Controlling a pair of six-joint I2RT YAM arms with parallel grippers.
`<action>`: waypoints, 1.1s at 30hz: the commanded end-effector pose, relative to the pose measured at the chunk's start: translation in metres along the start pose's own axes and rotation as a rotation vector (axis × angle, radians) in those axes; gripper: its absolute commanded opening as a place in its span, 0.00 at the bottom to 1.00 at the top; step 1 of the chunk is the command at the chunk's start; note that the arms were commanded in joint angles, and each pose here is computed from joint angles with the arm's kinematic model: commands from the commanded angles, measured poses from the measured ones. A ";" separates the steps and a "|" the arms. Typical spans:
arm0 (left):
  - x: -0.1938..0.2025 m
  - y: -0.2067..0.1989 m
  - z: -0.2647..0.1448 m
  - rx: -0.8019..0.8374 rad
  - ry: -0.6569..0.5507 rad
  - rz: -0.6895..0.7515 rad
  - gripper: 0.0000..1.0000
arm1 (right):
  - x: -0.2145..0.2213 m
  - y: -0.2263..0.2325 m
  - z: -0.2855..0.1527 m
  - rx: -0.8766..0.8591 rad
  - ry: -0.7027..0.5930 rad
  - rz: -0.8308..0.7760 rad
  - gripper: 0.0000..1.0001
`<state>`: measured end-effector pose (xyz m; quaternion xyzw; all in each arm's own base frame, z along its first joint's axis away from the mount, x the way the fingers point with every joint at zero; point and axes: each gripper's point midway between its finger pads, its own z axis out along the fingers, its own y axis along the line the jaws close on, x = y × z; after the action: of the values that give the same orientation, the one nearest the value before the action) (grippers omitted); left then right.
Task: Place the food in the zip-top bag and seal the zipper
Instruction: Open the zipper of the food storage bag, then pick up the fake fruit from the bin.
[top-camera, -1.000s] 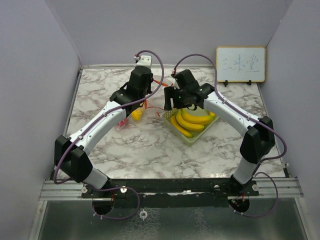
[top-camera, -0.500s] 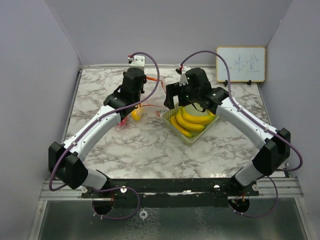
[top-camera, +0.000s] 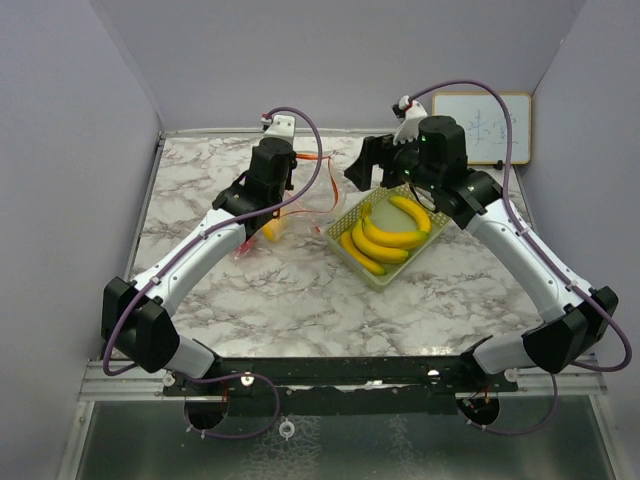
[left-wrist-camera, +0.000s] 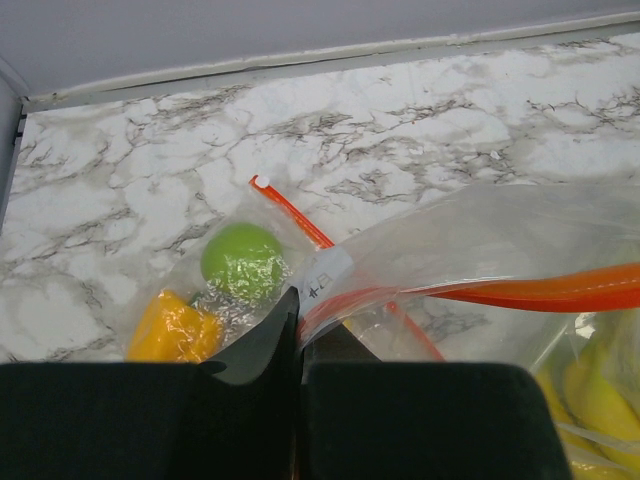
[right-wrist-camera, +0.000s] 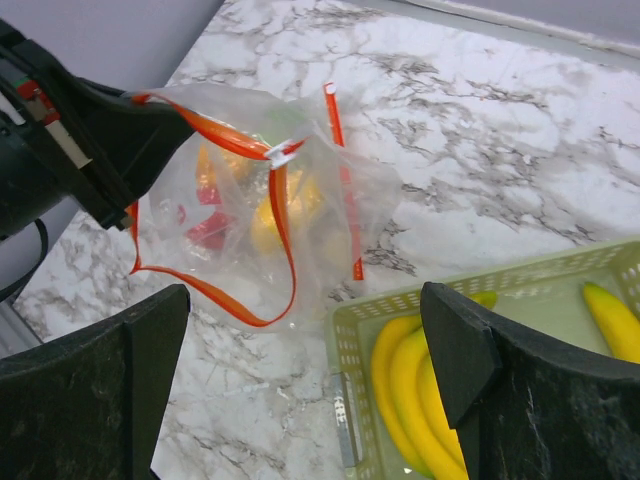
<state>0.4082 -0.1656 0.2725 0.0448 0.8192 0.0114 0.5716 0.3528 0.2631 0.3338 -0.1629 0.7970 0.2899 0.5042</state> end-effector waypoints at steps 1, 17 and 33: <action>-0.013 0.003 0.001 -0.025 -0.038 0.014 0.00 | 0.040 -0.052 0.004 0.235 0.150 0.025 0.99; -0.021 0.010 -0.002 -0.046 -0.050 0.059 0.00 | 0.162 -0.104 0.079 0.359 0.483 0.066 0.89; -0.019 0.008 -0.006 -0.025 -0.037 0.048 0.00 | 0.219 -0.133 0.104 0.419 0.574 0.040 0.64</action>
<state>0.4105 -0.1585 0.2770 0.0650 0.8145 0.0430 0.5749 0.3917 0.2379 0.0803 -0.1179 0.9528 0.0965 0.2625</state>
